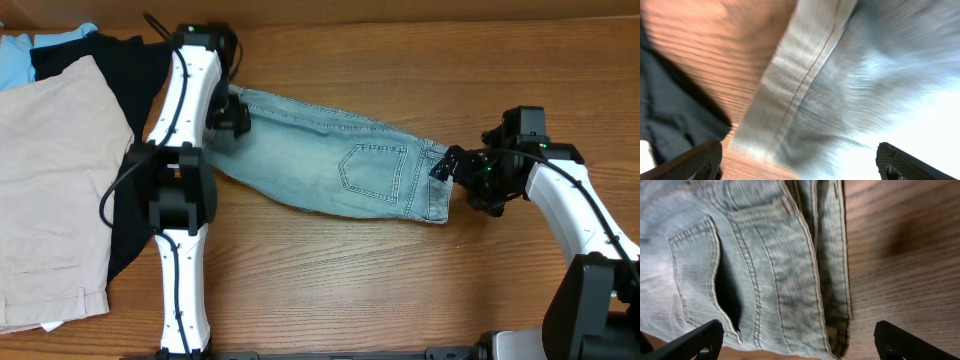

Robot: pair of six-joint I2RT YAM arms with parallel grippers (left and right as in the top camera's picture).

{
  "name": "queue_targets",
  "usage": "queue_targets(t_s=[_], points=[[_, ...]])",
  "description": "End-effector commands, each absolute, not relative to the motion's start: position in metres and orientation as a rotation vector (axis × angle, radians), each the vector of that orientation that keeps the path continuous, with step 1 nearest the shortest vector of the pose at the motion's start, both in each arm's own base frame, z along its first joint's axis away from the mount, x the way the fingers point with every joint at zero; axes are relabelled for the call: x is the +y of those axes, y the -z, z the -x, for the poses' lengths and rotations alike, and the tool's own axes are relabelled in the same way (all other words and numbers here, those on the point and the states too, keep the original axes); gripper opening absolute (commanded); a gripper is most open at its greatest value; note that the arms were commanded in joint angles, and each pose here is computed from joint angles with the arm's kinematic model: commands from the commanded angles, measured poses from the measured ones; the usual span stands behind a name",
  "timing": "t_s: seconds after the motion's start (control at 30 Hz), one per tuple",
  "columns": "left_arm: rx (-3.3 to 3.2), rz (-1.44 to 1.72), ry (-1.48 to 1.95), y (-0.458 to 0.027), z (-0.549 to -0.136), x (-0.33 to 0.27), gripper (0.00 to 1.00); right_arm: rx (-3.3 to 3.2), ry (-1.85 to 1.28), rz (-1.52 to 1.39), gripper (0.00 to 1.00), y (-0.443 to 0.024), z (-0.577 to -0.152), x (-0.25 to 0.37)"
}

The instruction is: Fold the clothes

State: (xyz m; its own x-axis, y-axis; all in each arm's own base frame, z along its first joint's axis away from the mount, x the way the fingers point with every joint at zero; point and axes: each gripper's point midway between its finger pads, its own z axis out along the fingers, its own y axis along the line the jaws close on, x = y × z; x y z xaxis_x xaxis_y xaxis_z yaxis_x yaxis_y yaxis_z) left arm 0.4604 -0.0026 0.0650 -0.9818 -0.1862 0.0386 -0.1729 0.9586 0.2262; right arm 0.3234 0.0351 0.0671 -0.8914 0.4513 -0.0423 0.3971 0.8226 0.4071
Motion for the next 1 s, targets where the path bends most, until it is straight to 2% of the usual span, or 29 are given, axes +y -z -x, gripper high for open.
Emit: queue_targets(t_s=[0.0,0.17,0.2,0.27,0.33,0.37,0.4,0.47,0.73,0.97], points=[[-3.222,-0.261,0.296,-0.125,-0.476,-0.008,1.00,2.867,-0.619,-0.654,1.00,-0.067,-0.323,0.038],[-3.260,-0.141,0.278,-0.127,-0.485,-0.011,0.99,2.867,-0.618,-0.659,1.00,-0.067,-0.323,0.038],[-3.265,-0.118,0.279,-0.125,-0.487,-0.010,0.91,2.867,-0.618,-0.659,1.00,-0.067,-0.323,0.037],[-3.279,-0.061,0.253,-0.121,-0.492,-0.013,0.61,2.866,-0.603,-0.673,1.00,-0.066,-0.323,0.036],[-3.289,-0.004,0.187,-0.114,-0.496,-0.020,0.24,2.867,-0.571,-0.711,1.00,-0.064,-0.322,0.032],[-3.289,0.029,0.149,-0.109,-0.497,-0.025,0.11,2.868,-0.561,-0.730,1.00,-0.064,-0.321,0.031],[-3.285,0.042,0.138,-0.105,-0.497,-0.026,0.07,2.869,-0.562,-0.731,1.00,-0.064,-0.321,0.031],[-3.264,0.045,0.137,-0.093,-0.494,-0.026,0.04,2.872,-0.562,-0.734,1.00,-0.064,-0.320,0.031],[-3.168,0.047,0.142,-0.049,-0.476,-0.018,0.05,2.891,-0.460,-0.792,1.00,-0.059,-0.314,0.020],[-3.178,0.022,0.118,-0.029,-0.478,-0.012,0.04,2.862,-0.412,-0.809,1.00,-0.053,-0.323,0.014]])
